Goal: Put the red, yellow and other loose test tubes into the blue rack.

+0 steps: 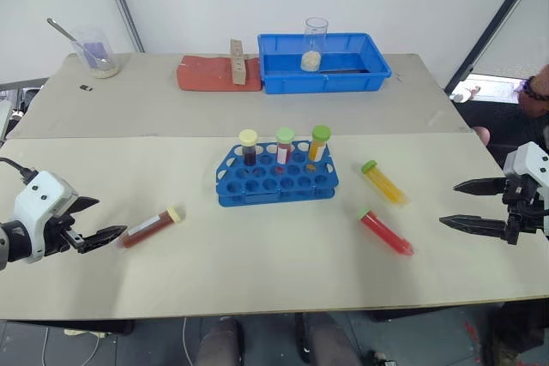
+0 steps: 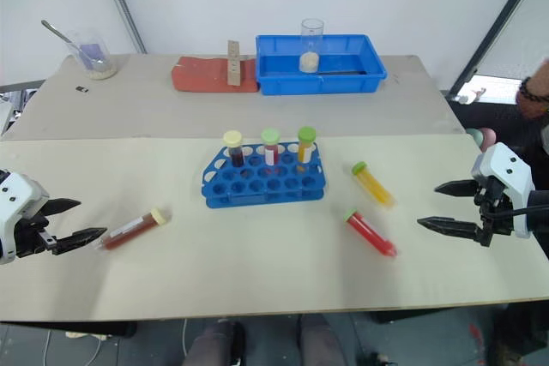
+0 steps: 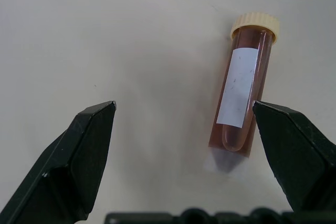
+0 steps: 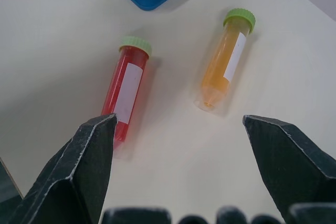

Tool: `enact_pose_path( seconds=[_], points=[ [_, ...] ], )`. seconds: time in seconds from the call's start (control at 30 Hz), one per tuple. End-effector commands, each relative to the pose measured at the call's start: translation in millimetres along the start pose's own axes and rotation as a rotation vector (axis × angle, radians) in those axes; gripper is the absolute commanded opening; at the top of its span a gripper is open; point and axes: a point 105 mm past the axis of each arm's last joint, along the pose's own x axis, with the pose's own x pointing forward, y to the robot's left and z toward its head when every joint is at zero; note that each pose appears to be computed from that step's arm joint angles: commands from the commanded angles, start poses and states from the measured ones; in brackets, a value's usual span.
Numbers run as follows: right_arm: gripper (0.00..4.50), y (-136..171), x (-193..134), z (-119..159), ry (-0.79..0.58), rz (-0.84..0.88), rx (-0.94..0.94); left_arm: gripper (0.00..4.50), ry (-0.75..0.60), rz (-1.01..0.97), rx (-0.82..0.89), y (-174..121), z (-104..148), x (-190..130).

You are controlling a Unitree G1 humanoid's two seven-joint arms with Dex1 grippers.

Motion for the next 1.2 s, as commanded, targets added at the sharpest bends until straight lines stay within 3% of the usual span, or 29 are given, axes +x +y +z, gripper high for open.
enact_pose_path(
  seconds=[0.03, 0.67, 1.0, 1.1, 1.2],
  points=[
    [4.26, -3, -2, 10, -0.029, -0.012, -0.046, 4.48, -0.018, 0.006, 0.021, 1, 7, -5],
    [4.26, -5, 1, 13, -0.056, -0.028, -0.045, 4.48, -0.083, -0.011, -0.012, 2, 16, -6],
    [4.26, -7, 1, 12, -0.059, -0.048, -0.048, 4.48, -0.023, 0.01, 0.036, 5, 10, -4],
    [4.26, -8, 2, 13, -0.059, -0.052, -0.042, 4.48, -0.069, -0.014, 0.017, 1, 19, -5],
    [4.26, -8, 4, 23, -0.074, -0.048, -0.057, 4.48, -0.082, -0.114, 0.103, -23, 38, 2]
  ],
)
